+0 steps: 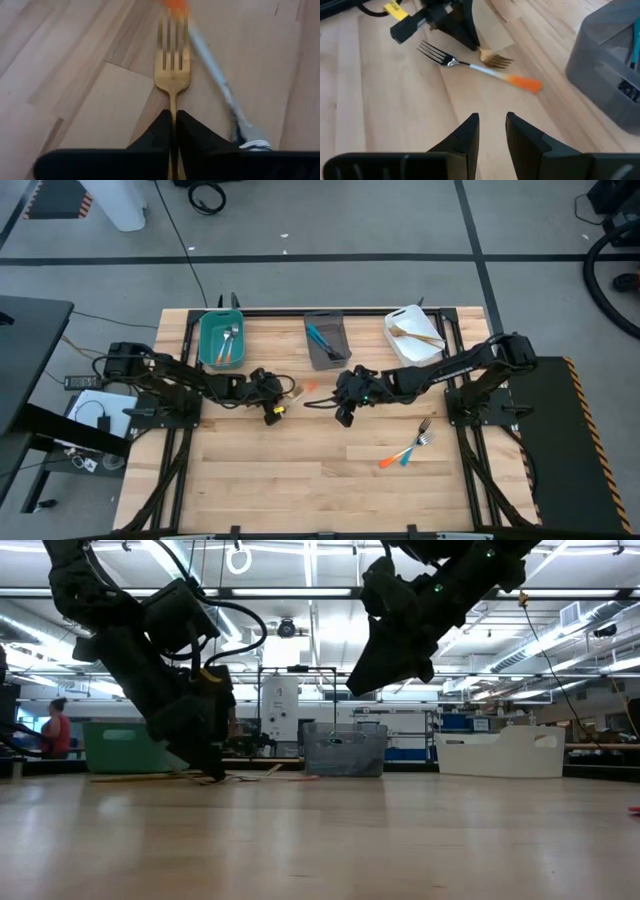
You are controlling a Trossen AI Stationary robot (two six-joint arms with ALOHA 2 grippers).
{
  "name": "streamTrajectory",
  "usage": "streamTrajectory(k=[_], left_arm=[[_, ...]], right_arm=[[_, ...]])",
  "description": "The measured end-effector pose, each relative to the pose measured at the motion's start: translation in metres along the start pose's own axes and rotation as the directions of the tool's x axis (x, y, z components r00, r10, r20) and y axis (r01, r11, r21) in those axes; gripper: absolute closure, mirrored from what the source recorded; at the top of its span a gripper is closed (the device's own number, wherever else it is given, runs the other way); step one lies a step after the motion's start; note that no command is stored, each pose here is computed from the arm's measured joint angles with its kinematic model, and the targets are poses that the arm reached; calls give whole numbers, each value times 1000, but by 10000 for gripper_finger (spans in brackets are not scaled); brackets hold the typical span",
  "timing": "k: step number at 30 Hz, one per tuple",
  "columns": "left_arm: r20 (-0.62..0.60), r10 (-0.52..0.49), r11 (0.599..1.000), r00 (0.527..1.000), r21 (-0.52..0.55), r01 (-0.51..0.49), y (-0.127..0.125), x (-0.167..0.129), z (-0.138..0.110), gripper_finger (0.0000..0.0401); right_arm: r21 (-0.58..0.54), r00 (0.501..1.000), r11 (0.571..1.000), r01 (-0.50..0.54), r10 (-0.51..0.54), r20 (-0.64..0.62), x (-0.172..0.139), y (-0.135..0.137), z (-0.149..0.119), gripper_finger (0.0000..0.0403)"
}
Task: Sort silverware by color (type)
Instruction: Put the gold fork into the white bin
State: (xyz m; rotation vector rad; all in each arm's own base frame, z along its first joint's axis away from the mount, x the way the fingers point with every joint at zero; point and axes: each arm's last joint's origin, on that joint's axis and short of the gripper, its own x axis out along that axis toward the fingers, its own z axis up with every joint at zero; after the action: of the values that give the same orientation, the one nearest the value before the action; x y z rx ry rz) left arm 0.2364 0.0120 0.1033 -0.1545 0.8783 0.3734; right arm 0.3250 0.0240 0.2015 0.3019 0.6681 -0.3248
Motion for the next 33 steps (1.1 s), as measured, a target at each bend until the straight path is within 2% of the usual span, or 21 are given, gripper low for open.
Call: streamTrajectory(k=[7,13,20,26,33], left_arm=[[-6,4,1000,1000,12,-4,1,0,-1,380],[15,4,1000,1000,27,-5,4,-13,2,379],[177,-13,999,984,41,6,4,-35,21,378],[350,-22,998,936,59,2,3,-45,38,378],[550,-52,998,834,66,19,0,-55,59,378]], right_arm=[[-2,1000,1000,-6,6,-1,-1,2,-1,300],[-19,1000,1000,-3,3,-8,-1,2,-2,300],[-76,1000,997,12,-10,18,-5,4,0,300],[-115,990,993,17,-1,138,-8,13,7,300],[-155,975,987,30,6,221,-11,19,13,300]])
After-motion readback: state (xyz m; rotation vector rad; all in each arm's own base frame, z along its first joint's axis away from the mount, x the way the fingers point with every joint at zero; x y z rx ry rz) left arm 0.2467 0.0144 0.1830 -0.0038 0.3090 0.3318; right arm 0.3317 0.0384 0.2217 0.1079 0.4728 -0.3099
